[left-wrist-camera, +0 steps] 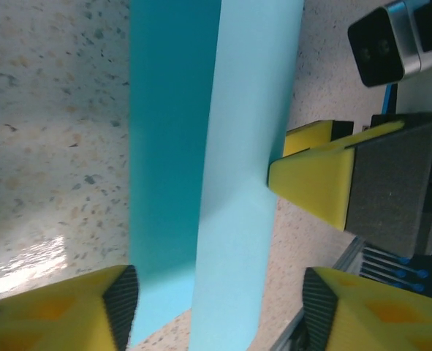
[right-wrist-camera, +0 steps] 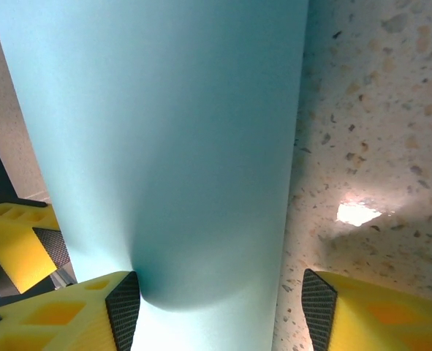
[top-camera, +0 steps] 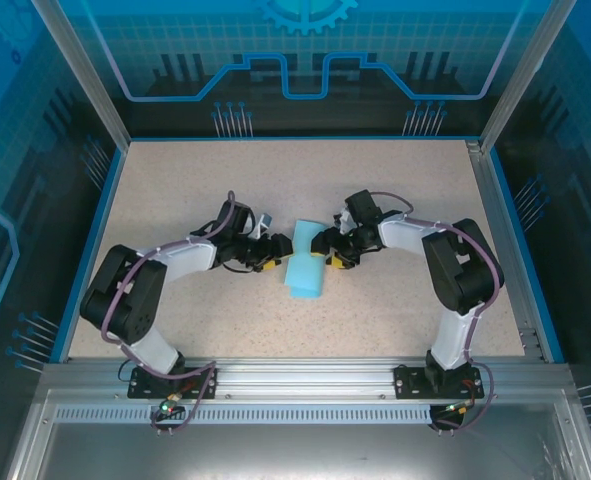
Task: Fold a paper plane with a square sheet of paper (pick it up from the middle)
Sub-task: Fold the square sheet of paper in half at the center of the table.
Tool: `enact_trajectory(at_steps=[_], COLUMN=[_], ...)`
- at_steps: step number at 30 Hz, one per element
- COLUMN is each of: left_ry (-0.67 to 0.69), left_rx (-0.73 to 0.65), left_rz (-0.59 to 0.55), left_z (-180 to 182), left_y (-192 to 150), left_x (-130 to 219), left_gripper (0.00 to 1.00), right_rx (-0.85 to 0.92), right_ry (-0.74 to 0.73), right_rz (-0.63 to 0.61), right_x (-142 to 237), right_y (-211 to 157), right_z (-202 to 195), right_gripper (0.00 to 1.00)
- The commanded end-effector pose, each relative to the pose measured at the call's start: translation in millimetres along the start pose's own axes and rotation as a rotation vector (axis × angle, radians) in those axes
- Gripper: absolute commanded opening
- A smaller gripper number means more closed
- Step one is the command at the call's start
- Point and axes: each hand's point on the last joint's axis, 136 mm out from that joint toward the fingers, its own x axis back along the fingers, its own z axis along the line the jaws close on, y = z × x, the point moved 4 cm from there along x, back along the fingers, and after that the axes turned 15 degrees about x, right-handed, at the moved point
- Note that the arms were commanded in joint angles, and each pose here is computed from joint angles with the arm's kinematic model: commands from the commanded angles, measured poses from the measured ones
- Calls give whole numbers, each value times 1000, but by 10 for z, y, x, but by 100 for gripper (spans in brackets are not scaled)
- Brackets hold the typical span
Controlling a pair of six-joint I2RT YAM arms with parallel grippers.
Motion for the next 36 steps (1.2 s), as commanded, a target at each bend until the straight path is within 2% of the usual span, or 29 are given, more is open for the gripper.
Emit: enact_trajectory(at_steps=[1,9,12,21,29,36], left_ry=[-43,-52,-50,-47,-62,-61], left_rx=[-2,4,4,-9,-30,-35], left_rz=[43,63,68,76,84,98], left_z=[-110,-109,-98,-73,-110,-106], left_y=[0,-12,-9,-30,-46,-65], left_x=[-76,-148,-163,-202,-232,-287], left_gripper=[55,38,28,6,2,3], right_rx=[17,19,19,36,78,89], right_ry=[24,19,15,8,-38,-122], right_rz=[2,2,3,-29,-113,-56], right_x=[89,98,98,189,302,129], right_y=[-9,-30,-34,-32,-91,-145], right_z=[8,2,-5,35,67,27], right_gripper=[64,64,64,64,66,58])
